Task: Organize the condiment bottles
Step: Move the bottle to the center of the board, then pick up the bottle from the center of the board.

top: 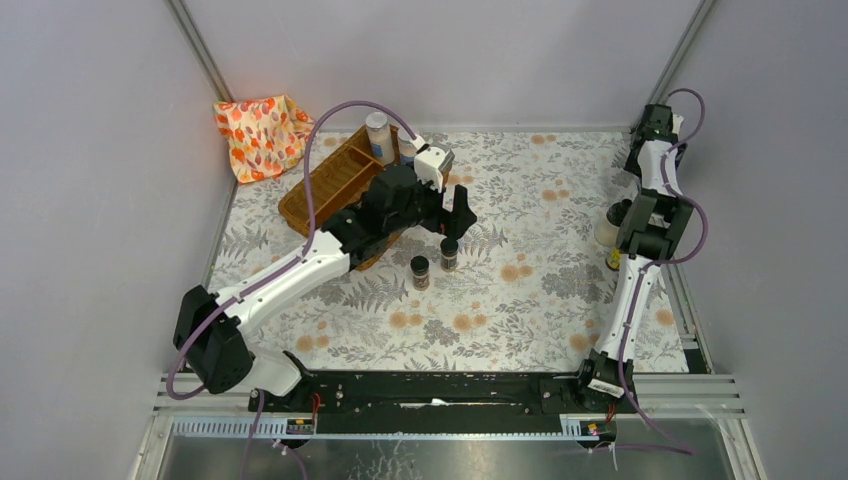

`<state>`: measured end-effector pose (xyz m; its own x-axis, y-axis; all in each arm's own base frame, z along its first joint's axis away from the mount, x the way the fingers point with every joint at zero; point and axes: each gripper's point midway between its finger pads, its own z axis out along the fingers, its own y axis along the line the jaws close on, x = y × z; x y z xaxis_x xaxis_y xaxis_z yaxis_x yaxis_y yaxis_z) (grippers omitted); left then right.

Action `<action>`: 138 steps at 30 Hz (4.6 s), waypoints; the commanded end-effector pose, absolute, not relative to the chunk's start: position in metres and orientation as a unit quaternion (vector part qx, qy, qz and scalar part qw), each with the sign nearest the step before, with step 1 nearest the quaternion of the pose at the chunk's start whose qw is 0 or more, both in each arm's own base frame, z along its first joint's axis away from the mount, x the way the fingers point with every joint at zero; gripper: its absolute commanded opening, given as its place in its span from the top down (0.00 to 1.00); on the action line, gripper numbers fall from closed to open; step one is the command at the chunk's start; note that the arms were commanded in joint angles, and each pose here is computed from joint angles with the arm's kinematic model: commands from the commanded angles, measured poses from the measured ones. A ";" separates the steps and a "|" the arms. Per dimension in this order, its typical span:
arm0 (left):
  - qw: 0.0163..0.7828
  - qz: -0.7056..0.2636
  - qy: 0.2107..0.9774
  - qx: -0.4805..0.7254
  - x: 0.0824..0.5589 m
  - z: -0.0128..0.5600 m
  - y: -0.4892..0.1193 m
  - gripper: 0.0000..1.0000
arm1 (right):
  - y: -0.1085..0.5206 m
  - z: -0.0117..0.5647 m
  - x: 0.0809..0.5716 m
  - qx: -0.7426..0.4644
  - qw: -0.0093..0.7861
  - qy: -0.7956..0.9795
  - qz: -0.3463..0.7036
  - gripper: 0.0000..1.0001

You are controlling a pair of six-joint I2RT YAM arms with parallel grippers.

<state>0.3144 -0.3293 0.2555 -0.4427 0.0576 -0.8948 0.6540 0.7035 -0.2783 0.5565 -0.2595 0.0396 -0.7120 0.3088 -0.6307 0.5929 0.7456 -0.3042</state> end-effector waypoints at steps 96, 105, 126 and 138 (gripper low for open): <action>0.463 -0.334 0.804 0.167 0.301 0.270 -0.291 0.01 | -0.010 0.063 0.596 0.235 0.279 0.931 0.019 0.05; 0.456 -0.336 0.810 0.154 0.307 0.260 -0.285 0.01 | 0.003 0.038 0.587 0.218 0.248 0.944 0.020 0.07; 0.456 -0.337 0.810 0.148 0.301 0.262 -0.279 0.01 | 0.041 0.031 0.576 0.201 0.232 0.951 0.036 0.57; 0.465 -0.327 0.811 0.139 0.304 0.265 -0.274 0.01 | 0.050 0.083 0.593 0.123 0.311 0.942 -0.010 1.00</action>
<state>0.3017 -0.2800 0.2552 -0.5549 -0.0504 -0.8304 0.5374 0.7402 -0.4041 0.5813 0.0374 0.0205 -0.8222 0.3444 -0.4532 0.3331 0.9367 0.1076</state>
